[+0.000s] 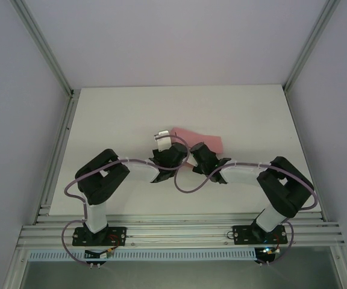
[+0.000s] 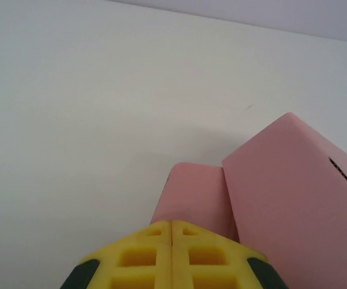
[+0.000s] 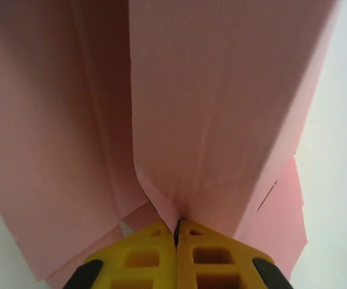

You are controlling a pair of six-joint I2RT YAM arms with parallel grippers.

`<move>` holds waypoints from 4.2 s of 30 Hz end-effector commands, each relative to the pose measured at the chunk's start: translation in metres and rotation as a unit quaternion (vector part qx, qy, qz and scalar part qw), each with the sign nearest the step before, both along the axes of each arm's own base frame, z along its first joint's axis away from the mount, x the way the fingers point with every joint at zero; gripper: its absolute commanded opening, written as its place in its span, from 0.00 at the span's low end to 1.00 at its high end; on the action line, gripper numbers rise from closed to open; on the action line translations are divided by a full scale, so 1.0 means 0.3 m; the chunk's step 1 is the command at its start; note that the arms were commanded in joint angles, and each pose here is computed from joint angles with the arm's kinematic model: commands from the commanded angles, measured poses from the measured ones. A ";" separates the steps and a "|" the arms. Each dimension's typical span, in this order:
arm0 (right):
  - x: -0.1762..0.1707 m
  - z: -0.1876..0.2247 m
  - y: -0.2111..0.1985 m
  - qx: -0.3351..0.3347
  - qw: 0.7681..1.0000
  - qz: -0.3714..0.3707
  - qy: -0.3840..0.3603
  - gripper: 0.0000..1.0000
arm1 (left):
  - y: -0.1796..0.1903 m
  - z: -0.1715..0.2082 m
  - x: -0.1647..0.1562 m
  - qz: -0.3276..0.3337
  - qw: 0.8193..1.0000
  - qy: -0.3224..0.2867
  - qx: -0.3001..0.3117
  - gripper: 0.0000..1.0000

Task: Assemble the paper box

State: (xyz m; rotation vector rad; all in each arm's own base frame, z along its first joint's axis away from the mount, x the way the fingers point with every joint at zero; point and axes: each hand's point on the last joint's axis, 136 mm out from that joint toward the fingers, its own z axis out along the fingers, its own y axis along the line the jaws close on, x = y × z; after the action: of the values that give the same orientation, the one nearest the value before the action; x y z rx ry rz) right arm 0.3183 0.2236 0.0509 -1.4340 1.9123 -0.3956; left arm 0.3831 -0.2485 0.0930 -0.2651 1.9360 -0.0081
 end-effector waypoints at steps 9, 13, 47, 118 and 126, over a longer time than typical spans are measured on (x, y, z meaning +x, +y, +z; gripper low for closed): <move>0.073 0.224 -0.040 0.091 0.994 -0.051 0.012 0.00 | -0.121 0.115 -0.094 -0.186 0.982 -0.033 -0.019 0.08; 0.059 0.298 -0.052 0.101 0.990 -0.067 0.066 0.00 | -0.122 0.209 -0.177 -0.247 0.968 0.001 -0.043 0.34; 0.182 0.252 -0.066 0.049 0.972 0.032 0.228 0.00 | 0.292 0.116 0.232 -0.223 0.932 0.180 -0.224 1.00; 0.281 0.390 0.106 -0.134 0.935 0.148 -0.292 0.00 | 0.101 0.109 -0.124 -0.390 0.911 0.090 -0.096 0.91; 0.248 0.259 0.108 -0.133 0.939 0.149 -0.280 0.00 | 0.220 0.133 -0.089 -0.304 0.945 0.063 -0.098 1.00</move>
State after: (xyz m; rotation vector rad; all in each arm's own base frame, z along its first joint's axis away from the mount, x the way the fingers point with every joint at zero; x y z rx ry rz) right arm 0.3969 0.2525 0.1446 -1.5391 1.2153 -0.8348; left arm 0.3501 -0.1993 0.1245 0.3118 2.1180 -0.6522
